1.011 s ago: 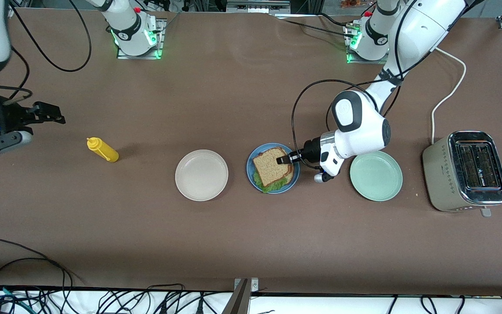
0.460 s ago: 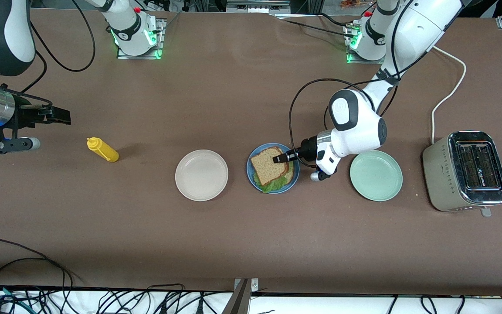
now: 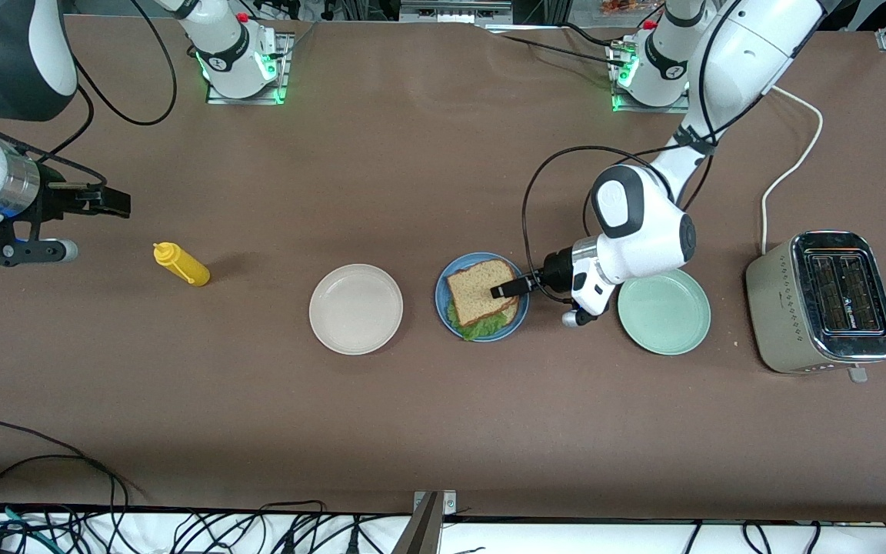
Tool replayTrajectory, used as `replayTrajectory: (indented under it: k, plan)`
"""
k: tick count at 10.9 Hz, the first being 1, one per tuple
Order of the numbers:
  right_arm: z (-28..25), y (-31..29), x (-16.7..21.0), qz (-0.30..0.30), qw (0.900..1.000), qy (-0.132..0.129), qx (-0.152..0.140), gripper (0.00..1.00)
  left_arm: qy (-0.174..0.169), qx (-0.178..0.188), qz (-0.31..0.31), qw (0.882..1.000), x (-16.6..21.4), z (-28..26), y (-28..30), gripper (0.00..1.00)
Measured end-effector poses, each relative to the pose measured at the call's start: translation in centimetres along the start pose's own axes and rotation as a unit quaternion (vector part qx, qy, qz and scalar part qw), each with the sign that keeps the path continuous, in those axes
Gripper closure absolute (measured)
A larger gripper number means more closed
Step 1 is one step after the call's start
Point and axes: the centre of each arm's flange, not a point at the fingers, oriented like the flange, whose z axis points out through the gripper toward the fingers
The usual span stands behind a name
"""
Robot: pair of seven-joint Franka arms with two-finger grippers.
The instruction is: Make sandwich in blue plate with both arms
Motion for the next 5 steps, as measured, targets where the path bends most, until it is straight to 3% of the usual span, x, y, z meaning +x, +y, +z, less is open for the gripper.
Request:
replayTrajectory:
  k: [2, 5]
  plan:
    - [0.5, 0.0, -1.4, 0.003, 1.0, 0.008, -0.001, 0.0, -0.006, 0.035, 0.031, 0.999, 1.1, -0.9, -1.2, 0.0]
    - [1.5, 0.6, -3.1, 0.009, 0.999, 0.033, 0.0, 0.0, -0.042, 0.083, 0.054, 0.994, 3.3, -3.7, -3.6, 0.0]
